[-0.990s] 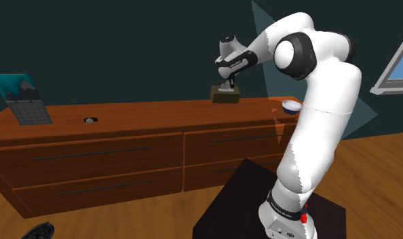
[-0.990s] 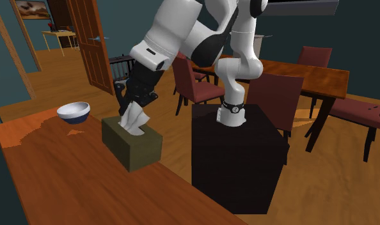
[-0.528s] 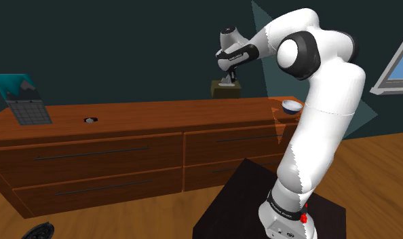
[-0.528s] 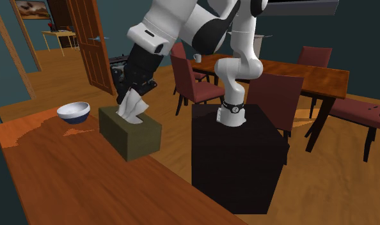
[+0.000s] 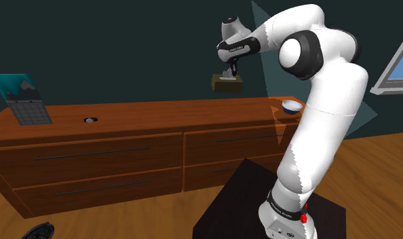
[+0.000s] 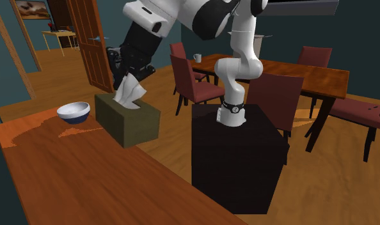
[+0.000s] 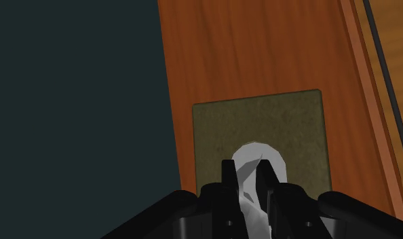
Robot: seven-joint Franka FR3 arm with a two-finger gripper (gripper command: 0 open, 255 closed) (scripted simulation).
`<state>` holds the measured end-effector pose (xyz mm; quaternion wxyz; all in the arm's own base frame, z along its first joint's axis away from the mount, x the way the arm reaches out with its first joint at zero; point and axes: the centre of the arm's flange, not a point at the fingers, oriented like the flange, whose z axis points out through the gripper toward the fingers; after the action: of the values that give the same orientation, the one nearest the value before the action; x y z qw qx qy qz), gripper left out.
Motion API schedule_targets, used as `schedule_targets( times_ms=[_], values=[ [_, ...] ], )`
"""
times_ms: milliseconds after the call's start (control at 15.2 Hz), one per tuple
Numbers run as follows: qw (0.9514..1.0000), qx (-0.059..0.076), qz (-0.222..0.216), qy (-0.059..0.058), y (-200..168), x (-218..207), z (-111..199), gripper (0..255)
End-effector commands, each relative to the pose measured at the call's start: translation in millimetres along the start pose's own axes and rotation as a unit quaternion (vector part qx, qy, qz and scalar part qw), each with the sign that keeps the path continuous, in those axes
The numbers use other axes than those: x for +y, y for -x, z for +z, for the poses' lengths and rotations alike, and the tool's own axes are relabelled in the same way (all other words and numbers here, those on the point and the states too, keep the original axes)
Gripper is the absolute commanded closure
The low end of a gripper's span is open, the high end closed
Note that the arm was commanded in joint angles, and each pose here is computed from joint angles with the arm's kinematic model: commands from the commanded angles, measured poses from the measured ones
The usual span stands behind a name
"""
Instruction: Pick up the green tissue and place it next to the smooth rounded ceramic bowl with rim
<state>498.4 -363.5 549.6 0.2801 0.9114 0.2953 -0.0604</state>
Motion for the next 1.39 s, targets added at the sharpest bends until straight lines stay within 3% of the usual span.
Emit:
schedule_targets(
  times_ms=[0,264,1320],
  values=[
    [1.0,0.0,0.0,0.0,4,5,-10,255],
    [1.0,0.0,0.0,0.0,8,13,-24,255],
    [1.0,0.0,0.0,0.0,198,53,59,255]
  ],
)
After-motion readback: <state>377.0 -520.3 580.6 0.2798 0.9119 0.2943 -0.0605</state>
